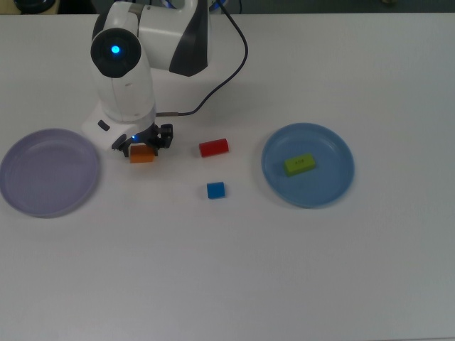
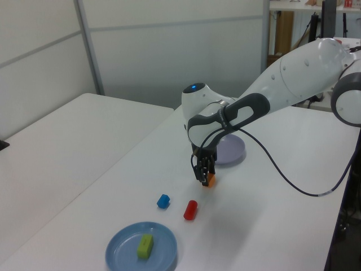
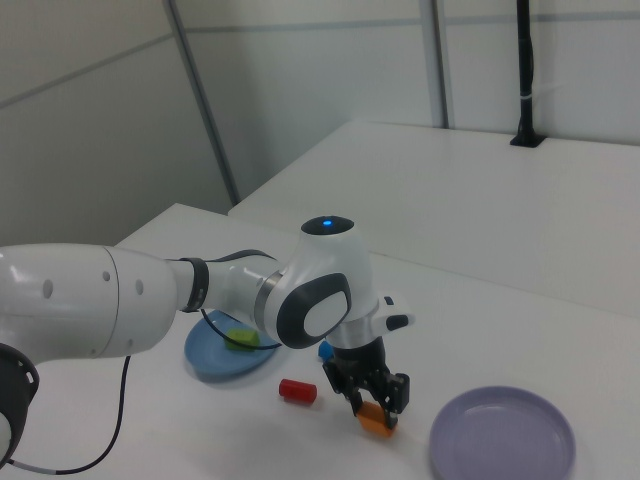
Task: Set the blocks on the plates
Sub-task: 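Grasp the orange block and lift it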
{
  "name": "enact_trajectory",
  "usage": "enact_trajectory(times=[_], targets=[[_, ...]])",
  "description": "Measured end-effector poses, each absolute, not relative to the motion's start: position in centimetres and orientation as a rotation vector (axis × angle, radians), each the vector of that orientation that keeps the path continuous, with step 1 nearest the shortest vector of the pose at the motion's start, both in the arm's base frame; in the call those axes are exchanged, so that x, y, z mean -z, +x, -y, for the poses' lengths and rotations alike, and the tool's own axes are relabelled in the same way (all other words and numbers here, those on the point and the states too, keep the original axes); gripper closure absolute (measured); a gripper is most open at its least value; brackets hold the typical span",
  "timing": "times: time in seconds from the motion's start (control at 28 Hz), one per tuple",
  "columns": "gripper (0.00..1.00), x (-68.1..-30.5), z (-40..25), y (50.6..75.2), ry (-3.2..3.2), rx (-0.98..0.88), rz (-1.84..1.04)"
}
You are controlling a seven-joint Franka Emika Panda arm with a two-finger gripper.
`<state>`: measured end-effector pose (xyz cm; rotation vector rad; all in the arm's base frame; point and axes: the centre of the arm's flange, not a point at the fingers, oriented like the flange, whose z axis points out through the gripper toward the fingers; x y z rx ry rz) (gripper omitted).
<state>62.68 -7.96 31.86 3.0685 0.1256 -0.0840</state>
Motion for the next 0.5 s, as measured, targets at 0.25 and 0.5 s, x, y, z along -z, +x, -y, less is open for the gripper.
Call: enact_trajectory(times=[0.25, 0.5], targets=[[0.44, -32.2, 7.9, 62.7, 3.067, 0.075, -0.149], [0.44, -34.6, 4.6, 63.1, 3.072, 0.03, -0.219]])
